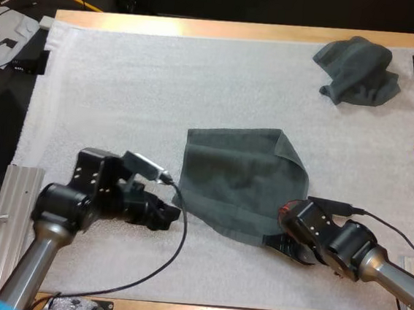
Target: Pick towel from pile, fold and stack
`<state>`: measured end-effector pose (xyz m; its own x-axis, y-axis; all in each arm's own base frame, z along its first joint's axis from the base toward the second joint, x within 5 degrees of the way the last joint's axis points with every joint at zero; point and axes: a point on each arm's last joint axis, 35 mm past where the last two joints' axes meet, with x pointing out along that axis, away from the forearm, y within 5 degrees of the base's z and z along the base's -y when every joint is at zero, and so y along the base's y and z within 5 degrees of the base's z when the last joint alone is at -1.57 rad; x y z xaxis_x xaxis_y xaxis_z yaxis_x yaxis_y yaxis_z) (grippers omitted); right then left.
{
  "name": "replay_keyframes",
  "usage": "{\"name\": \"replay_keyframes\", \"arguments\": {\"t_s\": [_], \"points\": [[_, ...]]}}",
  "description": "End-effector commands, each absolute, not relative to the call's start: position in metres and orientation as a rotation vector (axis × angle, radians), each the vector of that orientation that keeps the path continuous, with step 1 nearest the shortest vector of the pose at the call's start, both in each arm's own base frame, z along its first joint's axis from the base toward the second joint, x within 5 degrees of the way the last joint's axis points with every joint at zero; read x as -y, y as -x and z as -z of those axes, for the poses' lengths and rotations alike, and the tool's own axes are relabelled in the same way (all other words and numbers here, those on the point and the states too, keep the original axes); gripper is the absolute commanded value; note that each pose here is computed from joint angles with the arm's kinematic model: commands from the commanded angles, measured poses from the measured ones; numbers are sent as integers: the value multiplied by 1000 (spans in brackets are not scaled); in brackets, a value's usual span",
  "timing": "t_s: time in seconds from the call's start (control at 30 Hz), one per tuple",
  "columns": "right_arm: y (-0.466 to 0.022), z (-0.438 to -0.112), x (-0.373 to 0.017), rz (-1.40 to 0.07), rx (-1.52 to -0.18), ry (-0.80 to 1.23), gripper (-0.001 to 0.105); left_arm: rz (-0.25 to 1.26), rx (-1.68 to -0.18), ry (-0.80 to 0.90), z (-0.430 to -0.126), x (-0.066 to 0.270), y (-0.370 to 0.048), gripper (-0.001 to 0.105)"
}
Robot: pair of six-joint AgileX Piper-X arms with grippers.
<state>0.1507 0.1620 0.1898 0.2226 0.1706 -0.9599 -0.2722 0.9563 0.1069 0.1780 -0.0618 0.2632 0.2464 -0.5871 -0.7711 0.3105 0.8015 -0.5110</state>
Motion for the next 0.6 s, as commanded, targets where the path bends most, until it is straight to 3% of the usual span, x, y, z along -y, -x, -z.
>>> {"name": "replay_keyframes", "arguments": {"t_s": [0.0,0.57], "points": [[-150,-191,-161,-304,-1305,83,0,630,-1193,254,-250,75,-194,60],[-149,-192,-161,-301,-1309,99,0,576,-1377,271,-177,91,-239,61]]}}
